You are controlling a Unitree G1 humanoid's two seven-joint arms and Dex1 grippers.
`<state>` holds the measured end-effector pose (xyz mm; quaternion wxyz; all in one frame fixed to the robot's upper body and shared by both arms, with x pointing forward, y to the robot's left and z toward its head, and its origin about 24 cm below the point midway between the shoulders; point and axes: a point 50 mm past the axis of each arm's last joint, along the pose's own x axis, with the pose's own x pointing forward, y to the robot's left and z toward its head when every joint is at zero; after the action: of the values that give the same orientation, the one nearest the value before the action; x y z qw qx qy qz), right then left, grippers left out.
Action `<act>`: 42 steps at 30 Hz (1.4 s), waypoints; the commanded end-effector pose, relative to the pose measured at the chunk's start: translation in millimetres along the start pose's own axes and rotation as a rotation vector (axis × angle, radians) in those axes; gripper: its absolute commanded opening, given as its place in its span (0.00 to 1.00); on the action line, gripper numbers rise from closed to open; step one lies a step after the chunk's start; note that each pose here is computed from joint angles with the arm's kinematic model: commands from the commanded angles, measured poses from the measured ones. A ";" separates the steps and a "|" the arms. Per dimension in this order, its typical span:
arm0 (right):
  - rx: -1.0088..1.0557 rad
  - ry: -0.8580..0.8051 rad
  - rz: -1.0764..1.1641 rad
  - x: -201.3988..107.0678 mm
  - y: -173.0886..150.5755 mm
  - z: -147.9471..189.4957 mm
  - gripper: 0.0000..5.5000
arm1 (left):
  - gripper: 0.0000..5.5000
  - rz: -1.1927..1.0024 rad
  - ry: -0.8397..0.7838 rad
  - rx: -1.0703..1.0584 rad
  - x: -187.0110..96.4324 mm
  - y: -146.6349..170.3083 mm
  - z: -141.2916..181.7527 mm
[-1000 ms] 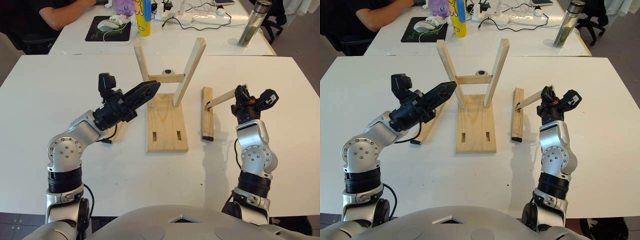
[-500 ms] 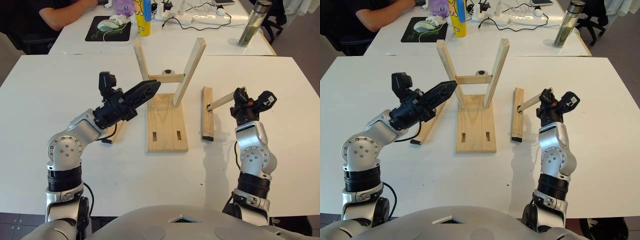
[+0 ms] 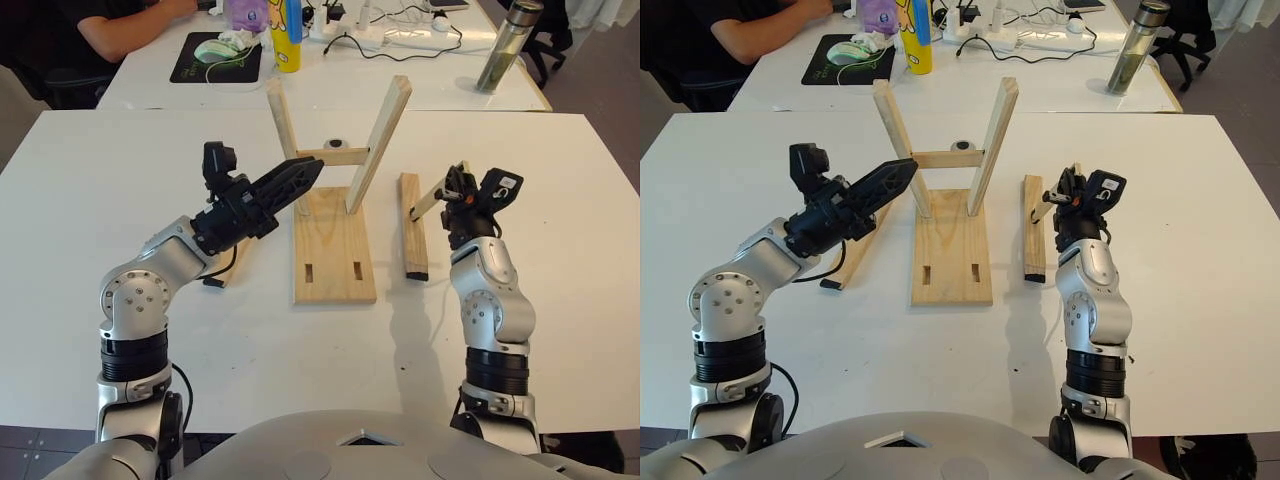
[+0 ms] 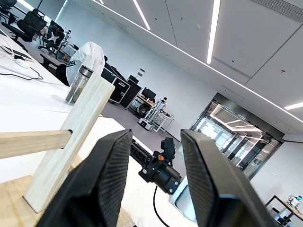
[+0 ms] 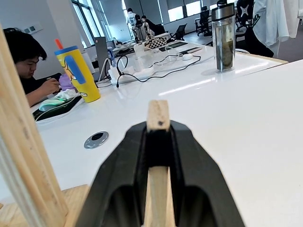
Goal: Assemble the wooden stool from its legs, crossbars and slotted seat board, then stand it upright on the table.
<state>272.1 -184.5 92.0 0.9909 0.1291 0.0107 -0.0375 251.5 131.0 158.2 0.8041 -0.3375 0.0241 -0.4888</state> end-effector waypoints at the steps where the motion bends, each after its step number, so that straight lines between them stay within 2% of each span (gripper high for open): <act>1: -0.063 0.141 -0.065 -8.3 -13.2 -26.7 0.08 | 0.35 -0.009 -0.036 0.037 11.3 -8.3 13.9; 10: 0.000 0.233 -0.202 -11.6 -29.6 -37.1 0.08 | 0.35 0.114 -0.073 0.039 16.3 0.3 12.5; 21: 0.048 0.333 -0.283 -15.3 -23.3 -50.1 0.08 | 0.35 0.160 -0.104 0.059 33.3 -5.8 12.1; 33: -0.004 0.317 -0.444 -10.4 -13.6 -53.0 0.08 | 0.35 0.173 -0.104 0.069 45.4 -6.5 13.4; 36: -0.149 0.291 -0.319 -2.6 -4.0 -51.1 0.08 | 0.35 0.181 -0.097 0.081 45.4 -5.5 11.3; 40: -0.276 0.405 0.024 -6.7 13.0 -72.9 0.08 | 0.35 0.189 -0.094 0.086 44.7 -4.1 8.8; 42: -0.282 0.464 0.134 -11.6 11.6 -79.5 0.08 | 0.35 0.193 -0.097 0.088 44.3 -3.9 7.9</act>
<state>288.7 -155.0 87.3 0.9981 -0.0161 0.0595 -0.0094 274.4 99.3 180.4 0.8598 -0.3250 -0.0030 -0.3938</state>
